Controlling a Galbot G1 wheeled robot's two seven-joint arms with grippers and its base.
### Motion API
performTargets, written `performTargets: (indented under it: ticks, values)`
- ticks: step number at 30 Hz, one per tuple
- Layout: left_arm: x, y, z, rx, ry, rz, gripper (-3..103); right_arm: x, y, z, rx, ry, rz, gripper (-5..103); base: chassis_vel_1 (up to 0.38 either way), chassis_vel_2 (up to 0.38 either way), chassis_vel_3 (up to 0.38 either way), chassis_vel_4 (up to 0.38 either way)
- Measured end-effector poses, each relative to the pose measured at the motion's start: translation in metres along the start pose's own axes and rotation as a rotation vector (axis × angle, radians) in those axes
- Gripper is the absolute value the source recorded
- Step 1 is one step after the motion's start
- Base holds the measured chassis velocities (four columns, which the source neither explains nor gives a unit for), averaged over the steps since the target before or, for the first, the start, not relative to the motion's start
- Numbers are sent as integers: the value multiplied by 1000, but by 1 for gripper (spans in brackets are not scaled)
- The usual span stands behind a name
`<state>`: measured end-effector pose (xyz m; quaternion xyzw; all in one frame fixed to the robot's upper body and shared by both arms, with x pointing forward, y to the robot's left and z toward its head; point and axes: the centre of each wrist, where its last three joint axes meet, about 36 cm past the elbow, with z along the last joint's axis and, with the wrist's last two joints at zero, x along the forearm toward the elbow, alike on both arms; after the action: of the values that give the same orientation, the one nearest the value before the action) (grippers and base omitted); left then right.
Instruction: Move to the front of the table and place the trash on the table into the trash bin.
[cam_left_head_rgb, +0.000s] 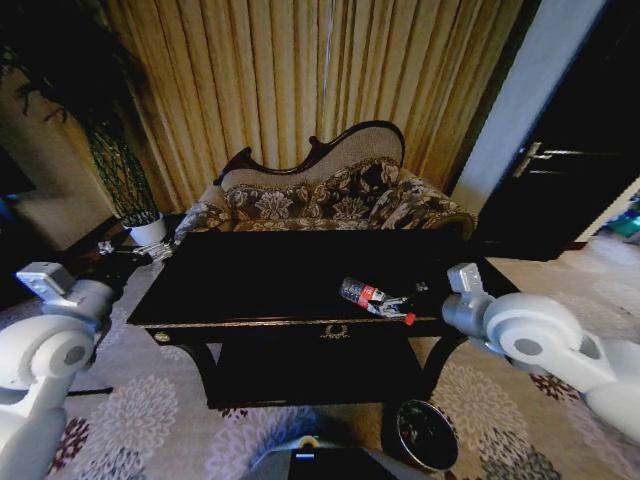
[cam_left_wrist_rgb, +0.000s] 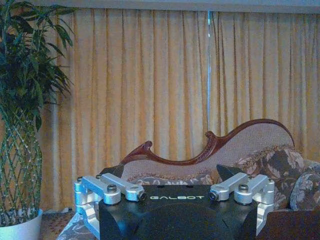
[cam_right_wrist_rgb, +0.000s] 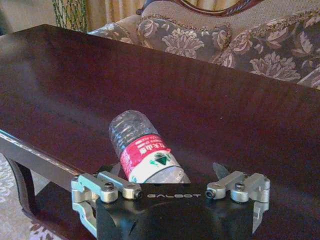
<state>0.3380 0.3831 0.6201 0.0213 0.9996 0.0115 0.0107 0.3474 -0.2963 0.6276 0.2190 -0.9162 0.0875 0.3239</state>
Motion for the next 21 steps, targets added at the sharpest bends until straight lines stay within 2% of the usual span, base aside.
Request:
performTargets:
  ticks: [21]
  values:
    - [-1, -2, 1, 2, 4, 11, 100, -1, 5, 4, -1, 8, -17, 100, 0, 0, 0, 0]
